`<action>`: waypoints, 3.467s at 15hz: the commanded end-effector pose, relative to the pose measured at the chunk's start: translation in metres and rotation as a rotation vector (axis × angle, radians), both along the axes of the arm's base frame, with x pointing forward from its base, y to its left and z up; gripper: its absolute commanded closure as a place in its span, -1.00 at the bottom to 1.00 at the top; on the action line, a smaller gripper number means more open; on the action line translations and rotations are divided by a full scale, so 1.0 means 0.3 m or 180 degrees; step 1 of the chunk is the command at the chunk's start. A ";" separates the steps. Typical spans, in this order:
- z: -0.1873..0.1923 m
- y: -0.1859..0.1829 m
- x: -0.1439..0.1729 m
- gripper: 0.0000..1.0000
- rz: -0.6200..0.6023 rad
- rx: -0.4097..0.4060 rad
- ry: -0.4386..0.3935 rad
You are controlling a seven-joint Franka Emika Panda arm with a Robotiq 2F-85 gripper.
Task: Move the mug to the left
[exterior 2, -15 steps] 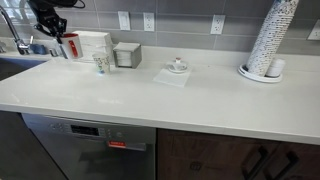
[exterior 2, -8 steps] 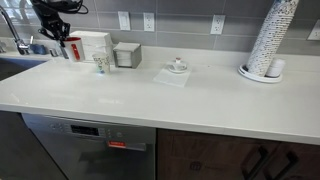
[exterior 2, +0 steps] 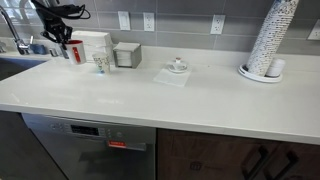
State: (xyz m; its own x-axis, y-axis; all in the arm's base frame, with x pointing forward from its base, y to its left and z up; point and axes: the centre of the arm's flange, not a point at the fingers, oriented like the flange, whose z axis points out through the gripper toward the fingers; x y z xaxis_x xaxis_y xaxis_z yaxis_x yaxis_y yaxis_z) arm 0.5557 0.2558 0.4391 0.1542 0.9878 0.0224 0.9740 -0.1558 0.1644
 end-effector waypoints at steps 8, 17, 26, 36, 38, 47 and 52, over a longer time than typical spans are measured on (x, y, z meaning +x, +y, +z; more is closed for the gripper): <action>-0.141 0.010 0.210 0.95 -0.0506 0.0142 -0.0157; -0.193 0.003 0.269 0.95 -0.0535 0.0199 -0.0151; -0.219 0.009 0.288 0.95 -0.0525 0.0170 -0.0106; -0.225 0.042 0.310 0.95 -0.0423 0.0061 -0.0089; -0.225 0.054 0.317 0.95 -0.0394 0.0001 -0.0088; -0.187 0.085 0.314 -0.34 -0.0312 -0.0076 -0.0055; -0.120 0.027 0.217 -0.97 -0.0599 0.0151 -0.0191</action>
